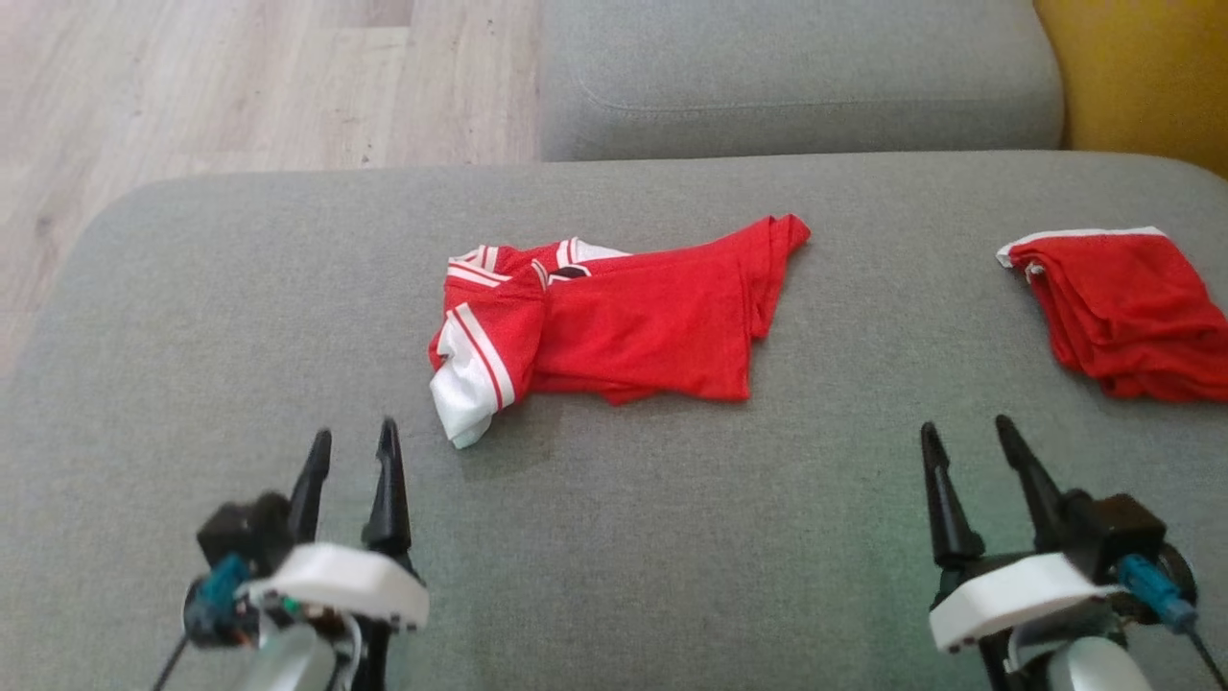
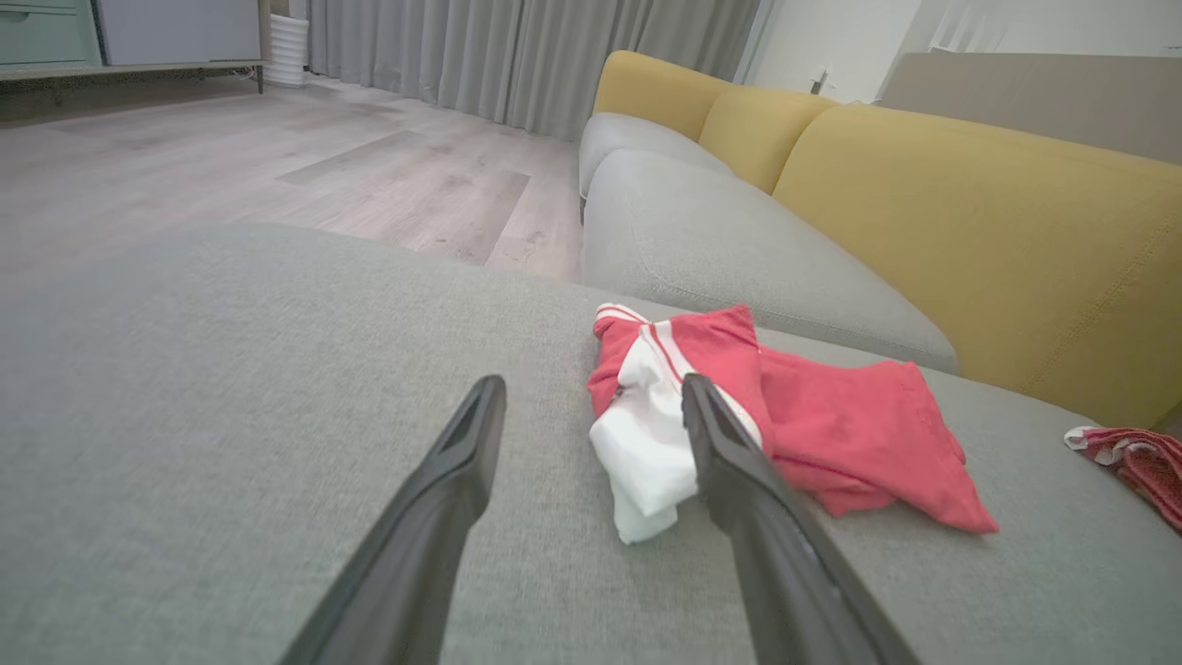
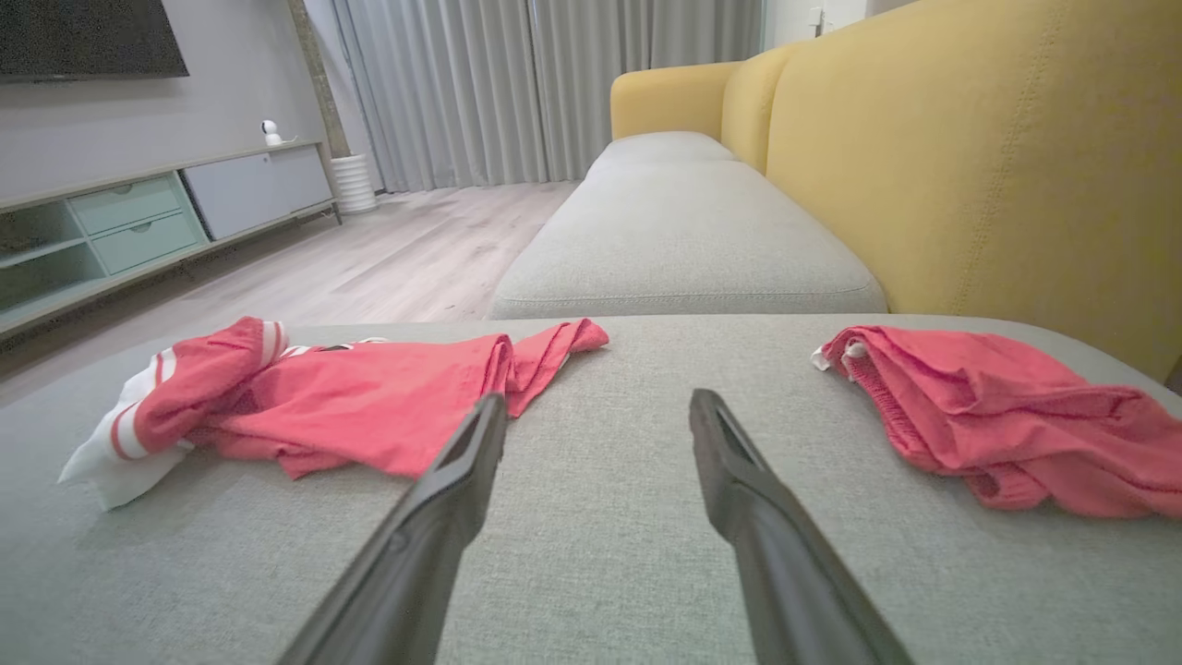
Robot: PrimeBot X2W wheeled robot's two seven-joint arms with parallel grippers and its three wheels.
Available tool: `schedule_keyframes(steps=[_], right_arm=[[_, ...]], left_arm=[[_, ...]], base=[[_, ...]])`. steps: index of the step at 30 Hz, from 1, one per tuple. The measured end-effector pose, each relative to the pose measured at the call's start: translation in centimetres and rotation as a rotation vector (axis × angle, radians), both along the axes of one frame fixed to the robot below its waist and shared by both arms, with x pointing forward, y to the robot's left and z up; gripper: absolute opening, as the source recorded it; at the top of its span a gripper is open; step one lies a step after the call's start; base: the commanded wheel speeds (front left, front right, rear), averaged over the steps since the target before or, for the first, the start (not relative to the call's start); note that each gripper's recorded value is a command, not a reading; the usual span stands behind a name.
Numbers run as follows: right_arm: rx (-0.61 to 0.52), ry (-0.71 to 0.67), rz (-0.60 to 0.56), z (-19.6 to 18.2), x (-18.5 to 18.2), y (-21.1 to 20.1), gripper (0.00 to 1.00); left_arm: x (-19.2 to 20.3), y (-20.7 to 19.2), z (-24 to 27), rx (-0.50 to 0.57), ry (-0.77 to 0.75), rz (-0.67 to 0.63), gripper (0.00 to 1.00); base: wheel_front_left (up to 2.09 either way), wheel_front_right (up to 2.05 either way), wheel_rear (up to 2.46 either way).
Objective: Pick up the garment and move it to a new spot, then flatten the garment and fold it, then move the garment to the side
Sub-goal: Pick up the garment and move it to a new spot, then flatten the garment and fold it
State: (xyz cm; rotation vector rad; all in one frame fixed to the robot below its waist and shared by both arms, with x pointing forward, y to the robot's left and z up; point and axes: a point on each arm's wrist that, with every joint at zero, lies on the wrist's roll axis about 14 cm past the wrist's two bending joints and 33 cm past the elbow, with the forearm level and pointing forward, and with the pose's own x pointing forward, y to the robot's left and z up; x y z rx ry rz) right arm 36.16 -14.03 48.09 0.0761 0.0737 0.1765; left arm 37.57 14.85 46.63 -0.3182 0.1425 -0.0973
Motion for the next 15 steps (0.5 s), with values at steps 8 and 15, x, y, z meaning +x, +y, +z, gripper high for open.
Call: schedule_keyframes(steps=[8, 15], right_arm=[[0.01, 0.01, 0.031, -0.3, -0.9, 1.1, 1.0], [0.03, 0.028, 0.031, -0.8, -1.5, 1.2, 1.0]], left_arm=[[-3.4, 0.4, -1.2, 0.008, 0.029, 0.033, 1.0], [-5.0, 0.3, -1.2, 0.019, 0.03, 0.047, 1.0]], base=[[0.0, 0.0, 0.0], [0.0, 0.0, 0.0]])
